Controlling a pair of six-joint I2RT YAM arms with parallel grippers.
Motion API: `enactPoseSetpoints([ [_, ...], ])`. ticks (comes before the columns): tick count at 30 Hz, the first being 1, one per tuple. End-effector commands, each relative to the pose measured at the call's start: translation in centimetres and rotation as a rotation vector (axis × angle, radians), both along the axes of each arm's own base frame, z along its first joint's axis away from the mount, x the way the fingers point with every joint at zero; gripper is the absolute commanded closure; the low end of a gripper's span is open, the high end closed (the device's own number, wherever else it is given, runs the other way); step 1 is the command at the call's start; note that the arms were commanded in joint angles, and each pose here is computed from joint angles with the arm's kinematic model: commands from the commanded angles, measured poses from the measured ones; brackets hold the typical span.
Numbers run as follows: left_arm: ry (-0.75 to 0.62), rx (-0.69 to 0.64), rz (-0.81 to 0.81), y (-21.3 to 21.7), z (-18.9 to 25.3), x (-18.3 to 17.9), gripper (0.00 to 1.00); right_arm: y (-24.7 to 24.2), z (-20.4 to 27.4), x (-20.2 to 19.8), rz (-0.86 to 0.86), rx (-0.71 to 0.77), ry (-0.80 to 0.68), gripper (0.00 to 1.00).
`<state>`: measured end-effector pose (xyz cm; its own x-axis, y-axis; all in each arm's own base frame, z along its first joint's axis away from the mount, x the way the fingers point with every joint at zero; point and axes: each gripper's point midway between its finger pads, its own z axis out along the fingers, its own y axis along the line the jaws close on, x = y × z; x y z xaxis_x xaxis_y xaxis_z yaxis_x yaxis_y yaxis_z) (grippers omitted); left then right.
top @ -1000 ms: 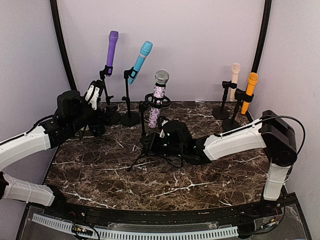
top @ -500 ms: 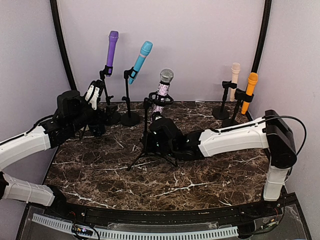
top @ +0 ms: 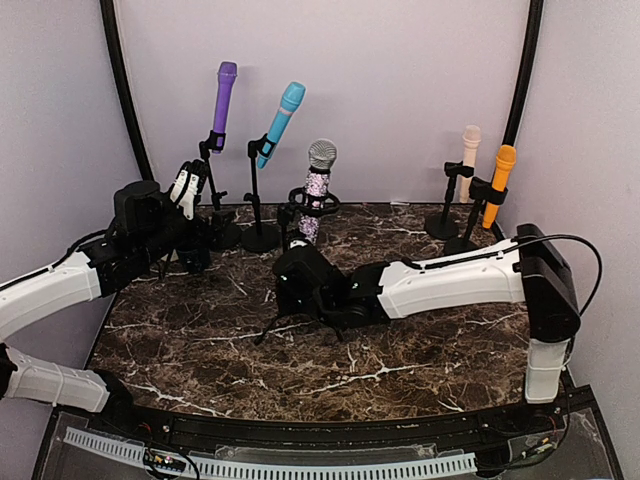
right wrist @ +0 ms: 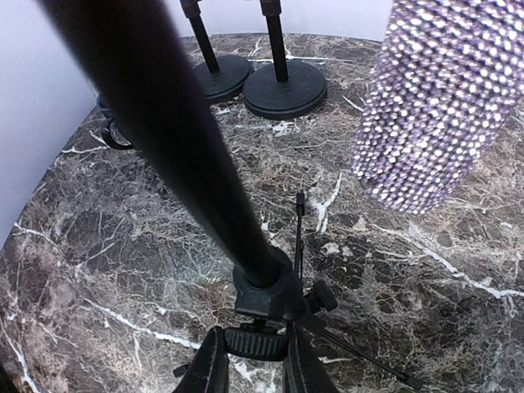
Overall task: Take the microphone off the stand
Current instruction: Unscrew the knob on the stand of the microphone stand.
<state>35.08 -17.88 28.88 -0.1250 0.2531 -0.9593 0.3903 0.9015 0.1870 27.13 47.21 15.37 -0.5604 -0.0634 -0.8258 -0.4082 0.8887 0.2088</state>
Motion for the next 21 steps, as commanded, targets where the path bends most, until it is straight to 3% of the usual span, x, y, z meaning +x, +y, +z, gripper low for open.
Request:
enactPoseSetpoints([
  [1, -0.036, -0.008, -0.003, 0.2, 1.1, -0.5, 0.11, -0.4, -1.3, 0.2, -0.011, -0.127, -0.046, 1.0],
  [21, -0.025, -0.01, -0.014, -0.1, 0.8, -0.5, 0.11, 0.5, -2.4, -0.3, 0.059, -0.448, -0.212, 1.0],
])
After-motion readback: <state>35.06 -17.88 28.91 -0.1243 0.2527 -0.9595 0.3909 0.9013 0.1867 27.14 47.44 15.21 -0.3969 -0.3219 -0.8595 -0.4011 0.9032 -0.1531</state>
